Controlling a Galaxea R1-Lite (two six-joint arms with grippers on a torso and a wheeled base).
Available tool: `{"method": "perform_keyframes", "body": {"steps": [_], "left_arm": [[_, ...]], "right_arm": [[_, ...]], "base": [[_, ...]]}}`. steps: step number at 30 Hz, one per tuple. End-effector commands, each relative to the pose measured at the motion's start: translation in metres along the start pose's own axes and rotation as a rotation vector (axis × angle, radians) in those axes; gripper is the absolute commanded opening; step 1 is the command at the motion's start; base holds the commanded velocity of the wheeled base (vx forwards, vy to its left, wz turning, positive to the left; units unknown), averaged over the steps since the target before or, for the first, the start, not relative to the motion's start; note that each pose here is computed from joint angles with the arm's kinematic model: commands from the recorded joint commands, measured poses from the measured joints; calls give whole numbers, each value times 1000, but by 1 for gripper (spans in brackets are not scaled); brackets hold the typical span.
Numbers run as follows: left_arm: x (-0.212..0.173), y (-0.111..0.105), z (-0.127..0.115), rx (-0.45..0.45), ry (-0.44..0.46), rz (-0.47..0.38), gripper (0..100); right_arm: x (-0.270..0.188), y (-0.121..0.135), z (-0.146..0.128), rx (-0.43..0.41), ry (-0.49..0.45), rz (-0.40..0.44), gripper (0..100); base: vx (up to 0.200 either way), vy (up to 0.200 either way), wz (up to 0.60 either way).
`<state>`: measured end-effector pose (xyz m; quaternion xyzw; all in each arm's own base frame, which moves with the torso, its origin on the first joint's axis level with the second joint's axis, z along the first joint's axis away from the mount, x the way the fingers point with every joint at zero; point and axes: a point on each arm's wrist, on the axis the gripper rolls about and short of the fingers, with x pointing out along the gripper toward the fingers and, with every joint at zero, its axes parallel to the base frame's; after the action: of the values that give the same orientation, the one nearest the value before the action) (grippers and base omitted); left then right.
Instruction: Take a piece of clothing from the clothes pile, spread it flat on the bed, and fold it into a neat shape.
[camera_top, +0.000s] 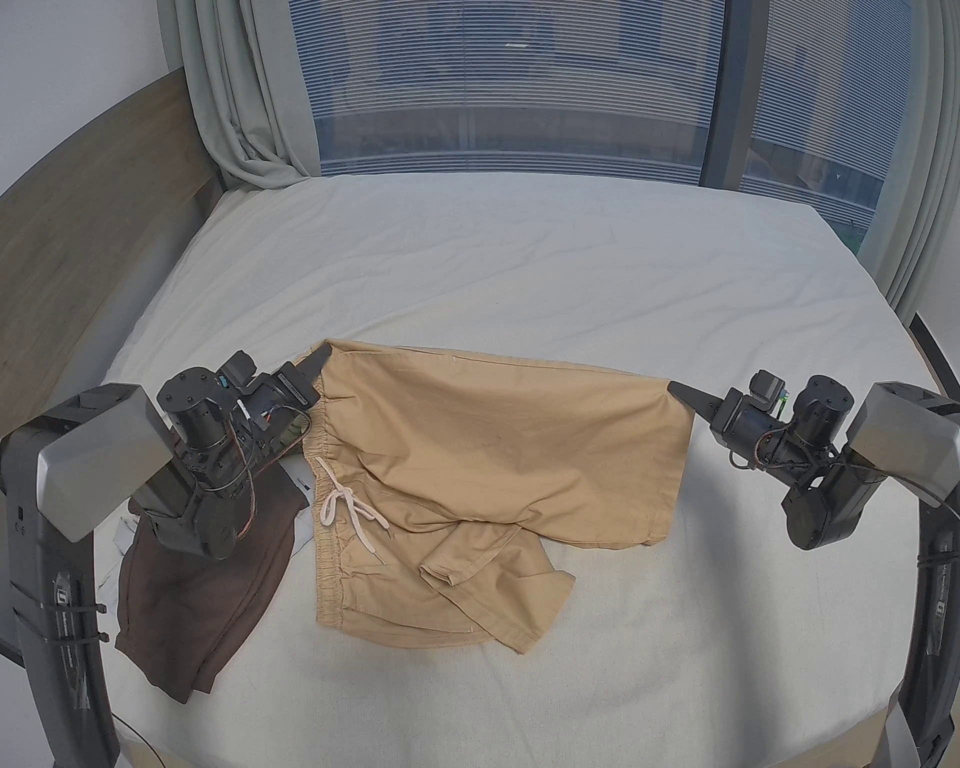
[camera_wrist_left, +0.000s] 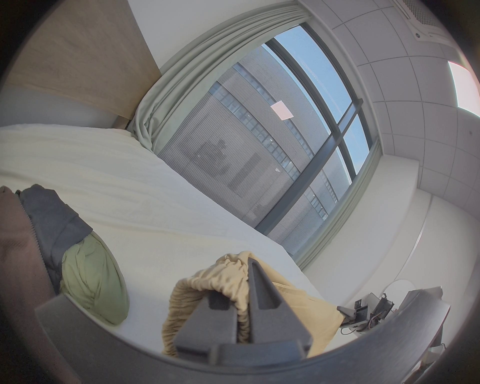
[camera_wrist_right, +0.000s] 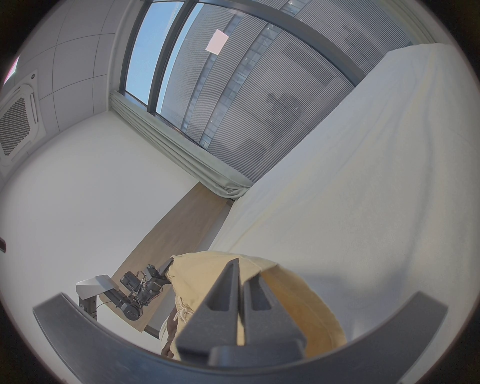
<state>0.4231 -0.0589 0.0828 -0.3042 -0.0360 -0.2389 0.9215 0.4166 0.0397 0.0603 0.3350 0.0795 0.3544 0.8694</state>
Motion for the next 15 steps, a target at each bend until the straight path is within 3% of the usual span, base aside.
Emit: {"method": "perform_keyframes", "body": {"steps": [1, 14, 15], "left_arm": [[7, 13, -11, -17, 1, 11, 0], [16, 27, -21, -37, -5, 12, 0], [16, 27, -21, -36, -7, 13, 100]], "right_arm": [[9, -20, -13, 21, 19, -16, 0], [17, -31, -9, -1, -8, -4, 0], [17, -30, -9, -2, -9, -3, 100]], "base": [[0, 0, 0], [0, 0, 0], [0, 0, 0]]}}
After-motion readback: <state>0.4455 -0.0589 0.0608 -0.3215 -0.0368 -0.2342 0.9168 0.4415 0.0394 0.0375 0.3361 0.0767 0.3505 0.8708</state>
